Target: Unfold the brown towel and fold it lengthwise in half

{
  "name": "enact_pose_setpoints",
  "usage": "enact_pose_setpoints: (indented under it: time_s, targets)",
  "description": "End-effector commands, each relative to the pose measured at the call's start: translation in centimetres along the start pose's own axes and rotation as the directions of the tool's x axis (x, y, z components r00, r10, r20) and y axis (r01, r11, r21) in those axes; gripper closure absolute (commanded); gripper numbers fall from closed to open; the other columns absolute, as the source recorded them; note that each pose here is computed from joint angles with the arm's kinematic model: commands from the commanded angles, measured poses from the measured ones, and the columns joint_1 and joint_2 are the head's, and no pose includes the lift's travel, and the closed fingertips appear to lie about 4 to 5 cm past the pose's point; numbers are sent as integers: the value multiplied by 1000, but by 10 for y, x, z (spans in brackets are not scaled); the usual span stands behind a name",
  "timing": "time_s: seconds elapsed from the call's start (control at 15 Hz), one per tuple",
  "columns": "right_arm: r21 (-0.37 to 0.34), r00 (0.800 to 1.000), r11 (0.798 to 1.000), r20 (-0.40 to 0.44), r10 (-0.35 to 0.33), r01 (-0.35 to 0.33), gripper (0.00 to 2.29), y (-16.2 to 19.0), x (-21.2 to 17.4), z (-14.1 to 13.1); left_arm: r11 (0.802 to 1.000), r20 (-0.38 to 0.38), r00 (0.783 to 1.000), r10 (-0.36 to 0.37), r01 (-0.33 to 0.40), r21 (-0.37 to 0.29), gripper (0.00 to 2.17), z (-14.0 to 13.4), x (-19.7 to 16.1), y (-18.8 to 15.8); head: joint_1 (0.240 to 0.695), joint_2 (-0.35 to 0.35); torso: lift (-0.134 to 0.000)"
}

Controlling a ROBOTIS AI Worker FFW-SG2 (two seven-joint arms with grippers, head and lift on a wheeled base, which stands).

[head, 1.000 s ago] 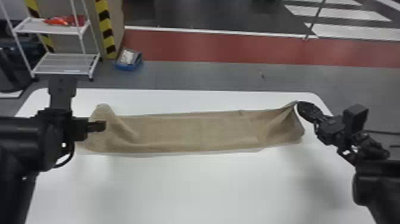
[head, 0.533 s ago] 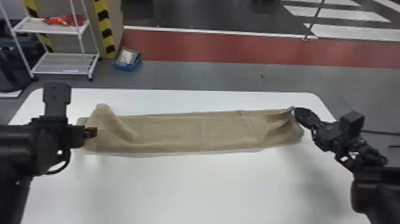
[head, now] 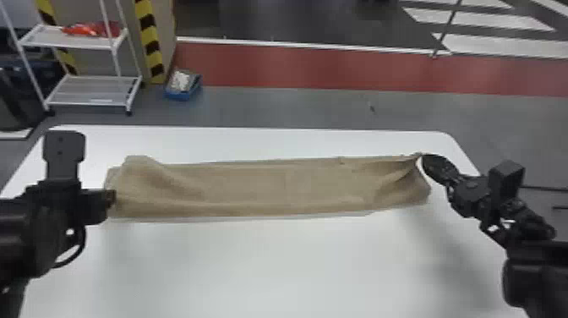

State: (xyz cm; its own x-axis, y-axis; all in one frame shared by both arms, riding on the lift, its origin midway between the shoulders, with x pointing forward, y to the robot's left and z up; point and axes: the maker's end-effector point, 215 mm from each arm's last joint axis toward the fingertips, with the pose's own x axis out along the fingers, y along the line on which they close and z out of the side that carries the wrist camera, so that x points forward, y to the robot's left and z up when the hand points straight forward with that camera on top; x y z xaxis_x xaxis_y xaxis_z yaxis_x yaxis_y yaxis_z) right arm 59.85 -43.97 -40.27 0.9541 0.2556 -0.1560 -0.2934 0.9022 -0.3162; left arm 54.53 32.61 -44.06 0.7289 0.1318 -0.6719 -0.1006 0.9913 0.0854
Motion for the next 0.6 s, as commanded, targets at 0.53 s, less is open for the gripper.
enact_pose_setpoints:
  time_s: [0.53]
  targets:
    - [44,999,999,34,-24,23,1210,-14,32,39,1000,124,992,-3,4,-12,913,9,-13,5,695,-85,-119]
